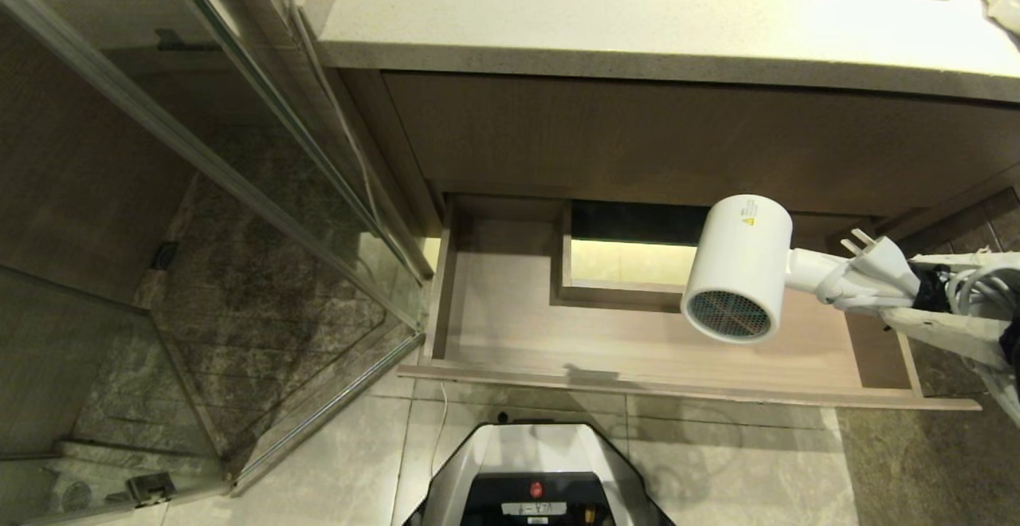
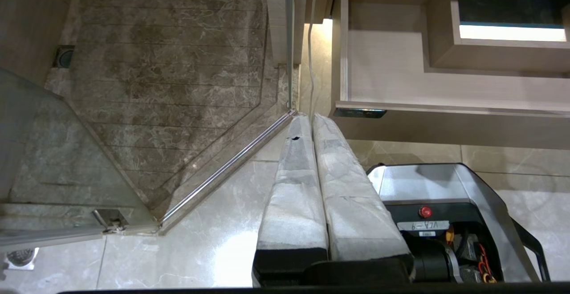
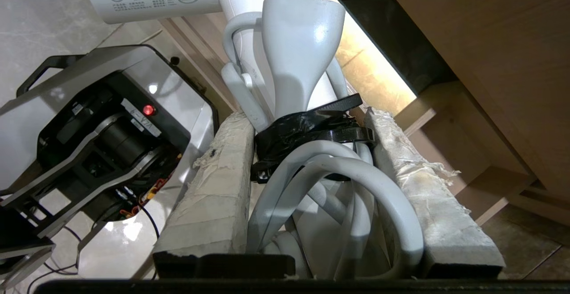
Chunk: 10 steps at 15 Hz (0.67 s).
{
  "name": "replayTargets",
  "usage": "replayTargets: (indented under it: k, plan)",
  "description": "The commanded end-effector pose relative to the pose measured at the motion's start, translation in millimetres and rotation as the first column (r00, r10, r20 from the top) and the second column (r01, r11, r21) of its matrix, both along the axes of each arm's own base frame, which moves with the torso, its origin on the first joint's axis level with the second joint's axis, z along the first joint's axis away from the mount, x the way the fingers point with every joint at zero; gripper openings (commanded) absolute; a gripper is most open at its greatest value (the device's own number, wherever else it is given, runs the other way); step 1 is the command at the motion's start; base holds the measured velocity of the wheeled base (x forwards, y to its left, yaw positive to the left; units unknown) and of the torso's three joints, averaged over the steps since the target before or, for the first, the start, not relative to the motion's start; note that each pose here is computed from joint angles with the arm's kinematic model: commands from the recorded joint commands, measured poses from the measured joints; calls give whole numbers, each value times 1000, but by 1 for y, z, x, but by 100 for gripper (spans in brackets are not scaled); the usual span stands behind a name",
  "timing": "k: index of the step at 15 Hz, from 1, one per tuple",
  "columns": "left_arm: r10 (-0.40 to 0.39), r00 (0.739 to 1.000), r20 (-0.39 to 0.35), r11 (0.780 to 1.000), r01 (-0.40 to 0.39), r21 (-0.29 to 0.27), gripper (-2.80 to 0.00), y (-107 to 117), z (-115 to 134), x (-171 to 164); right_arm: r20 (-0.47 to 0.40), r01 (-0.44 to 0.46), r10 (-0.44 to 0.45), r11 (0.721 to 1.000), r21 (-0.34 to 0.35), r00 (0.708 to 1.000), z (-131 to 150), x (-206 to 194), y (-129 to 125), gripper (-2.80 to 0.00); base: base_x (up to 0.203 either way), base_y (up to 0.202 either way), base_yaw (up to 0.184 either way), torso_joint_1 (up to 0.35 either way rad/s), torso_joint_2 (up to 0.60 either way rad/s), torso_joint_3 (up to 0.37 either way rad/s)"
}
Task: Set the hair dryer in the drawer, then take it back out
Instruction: Put it into the drawer
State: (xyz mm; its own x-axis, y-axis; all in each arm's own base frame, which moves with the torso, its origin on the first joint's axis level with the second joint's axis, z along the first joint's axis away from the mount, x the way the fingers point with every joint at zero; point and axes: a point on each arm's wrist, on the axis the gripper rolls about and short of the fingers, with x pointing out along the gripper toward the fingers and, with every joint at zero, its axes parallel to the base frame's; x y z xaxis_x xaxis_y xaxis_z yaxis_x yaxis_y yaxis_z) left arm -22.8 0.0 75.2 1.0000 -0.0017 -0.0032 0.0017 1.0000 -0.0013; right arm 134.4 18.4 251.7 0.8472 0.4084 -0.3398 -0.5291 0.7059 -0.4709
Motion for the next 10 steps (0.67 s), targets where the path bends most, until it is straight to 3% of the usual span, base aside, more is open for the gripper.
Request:
replayTargets:
  k: [1,10]
  plan:
    - [0,1000,-1,1000,0,0,-280,0,0,0,-2,3,-3,1000,-2,1000,-1,-1,-1,-280,0,0,0,-191,333,148]
    - [0,1000,-1,1000,0,0,-280,0,0,0,-11,22,-22,1000,-2,1000,-6,-5,-4,-280,0,0,0,-235,400,158]
